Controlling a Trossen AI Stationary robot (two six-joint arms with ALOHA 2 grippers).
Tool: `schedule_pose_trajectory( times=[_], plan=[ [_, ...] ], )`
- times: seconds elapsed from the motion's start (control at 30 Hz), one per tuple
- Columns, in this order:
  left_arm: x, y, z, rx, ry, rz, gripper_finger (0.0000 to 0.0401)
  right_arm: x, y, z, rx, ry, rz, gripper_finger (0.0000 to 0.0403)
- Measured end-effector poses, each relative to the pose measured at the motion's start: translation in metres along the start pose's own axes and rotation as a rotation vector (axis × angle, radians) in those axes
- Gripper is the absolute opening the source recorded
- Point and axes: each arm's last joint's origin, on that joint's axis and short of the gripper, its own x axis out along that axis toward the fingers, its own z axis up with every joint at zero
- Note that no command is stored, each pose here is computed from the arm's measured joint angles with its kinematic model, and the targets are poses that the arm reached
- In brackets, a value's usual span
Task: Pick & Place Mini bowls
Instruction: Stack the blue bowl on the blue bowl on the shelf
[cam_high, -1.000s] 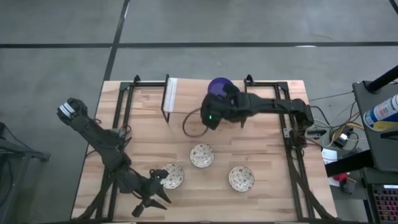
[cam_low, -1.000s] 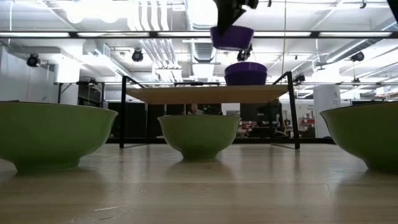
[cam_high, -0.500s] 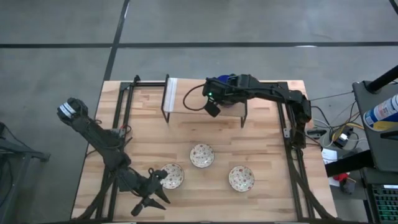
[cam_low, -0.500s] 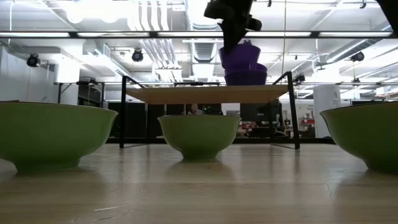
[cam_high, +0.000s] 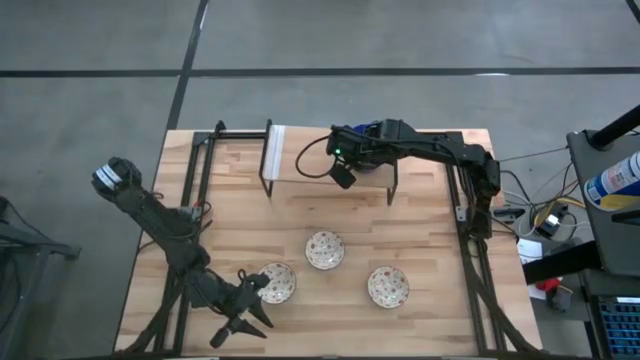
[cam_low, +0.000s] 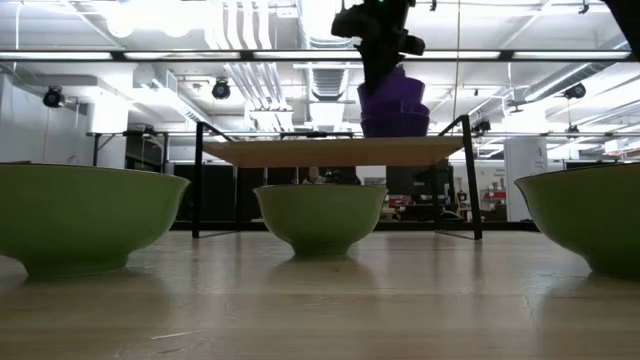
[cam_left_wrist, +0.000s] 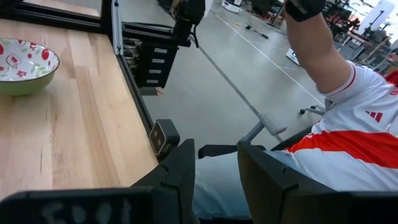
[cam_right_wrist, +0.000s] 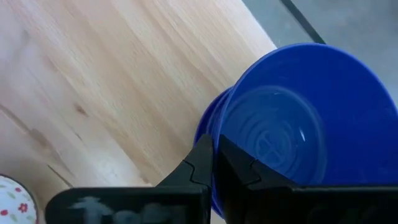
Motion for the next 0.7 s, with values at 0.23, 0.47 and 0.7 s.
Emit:
schedule_pose_trajectory(
  times=[0.23,0.47,0.7],
  plan=[
    [0.000,0.000,0.000,0.001,-0.004,-0.003,0.0115,0.012,-0.001,-0.002,0.000,0.036,0.004,0.0008],
    [0.000,-0.001,0.000,0.002,-0.004,-0.003,0.0114,0.014,-0.002,-0.003,0.000,0.042,0.001,0.0008],
    [0.000,-0.001,0.000,0.002,-0.004,-0.003,0.0114,0.015,-0.002,-0.003,0.001,0.044,0.000,0.0008]
  ],
)
